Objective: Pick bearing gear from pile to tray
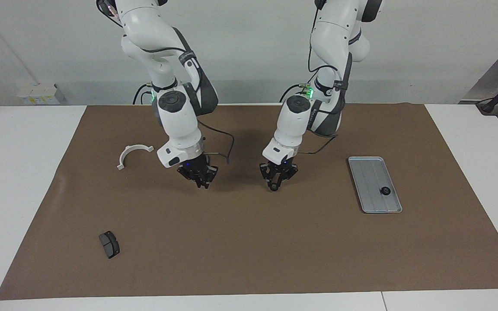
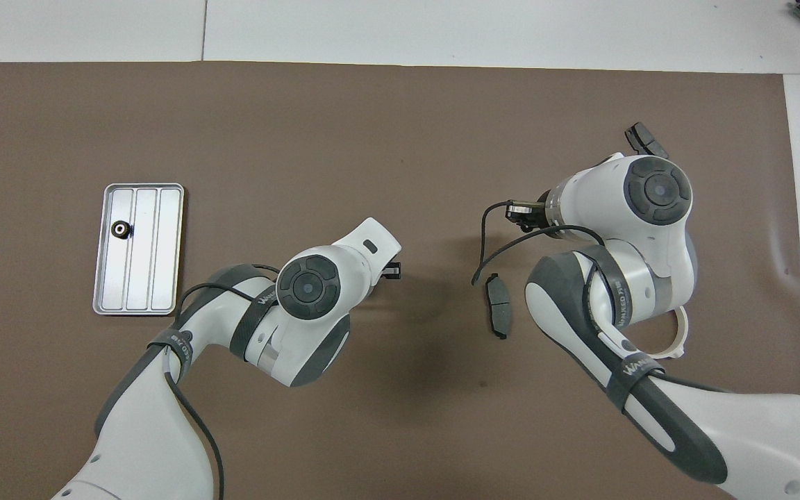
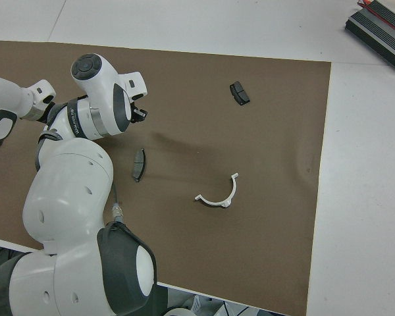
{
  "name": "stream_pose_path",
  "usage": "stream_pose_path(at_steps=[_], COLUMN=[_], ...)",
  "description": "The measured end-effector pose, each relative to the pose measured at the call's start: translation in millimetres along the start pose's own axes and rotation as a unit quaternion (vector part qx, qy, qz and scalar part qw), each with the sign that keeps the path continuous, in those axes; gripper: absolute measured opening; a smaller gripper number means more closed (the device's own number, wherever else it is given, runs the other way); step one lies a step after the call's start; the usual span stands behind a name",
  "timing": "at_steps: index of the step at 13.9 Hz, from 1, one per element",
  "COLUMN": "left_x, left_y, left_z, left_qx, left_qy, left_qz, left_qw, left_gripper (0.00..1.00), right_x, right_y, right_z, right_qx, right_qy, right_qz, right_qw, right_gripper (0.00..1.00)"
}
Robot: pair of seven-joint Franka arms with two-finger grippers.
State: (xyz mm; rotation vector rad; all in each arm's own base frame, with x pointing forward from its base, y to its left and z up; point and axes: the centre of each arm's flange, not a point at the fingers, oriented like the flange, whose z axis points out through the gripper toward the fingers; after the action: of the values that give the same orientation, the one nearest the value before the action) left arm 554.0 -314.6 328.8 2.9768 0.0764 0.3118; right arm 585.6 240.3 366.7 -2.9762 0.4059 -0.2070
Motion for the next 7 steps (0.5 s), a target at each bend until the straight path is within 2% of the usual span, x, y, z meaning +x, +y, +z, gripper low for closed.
stream_pose_path(at_steps=[3,7], left_x=[61,95], left_y=[-72,-189], left_z=[-28,-52], left_qx=[0.019,0.050], left_qy=[0.003,-0.023], left_qz=[-0.053,-0.057], left_qw=[0.998,0.997], left_gripper=[0.34,0.34], right_x=[-23,-69], right_y=[-46,-106], right_z=[8,38], right_qx=[0.007,-0.012], right_qy=[-0.005,0.003], right_qz=[0.023,0.036], right_qw=[1.000,0.999], right_gripper=[0.23,0.23])
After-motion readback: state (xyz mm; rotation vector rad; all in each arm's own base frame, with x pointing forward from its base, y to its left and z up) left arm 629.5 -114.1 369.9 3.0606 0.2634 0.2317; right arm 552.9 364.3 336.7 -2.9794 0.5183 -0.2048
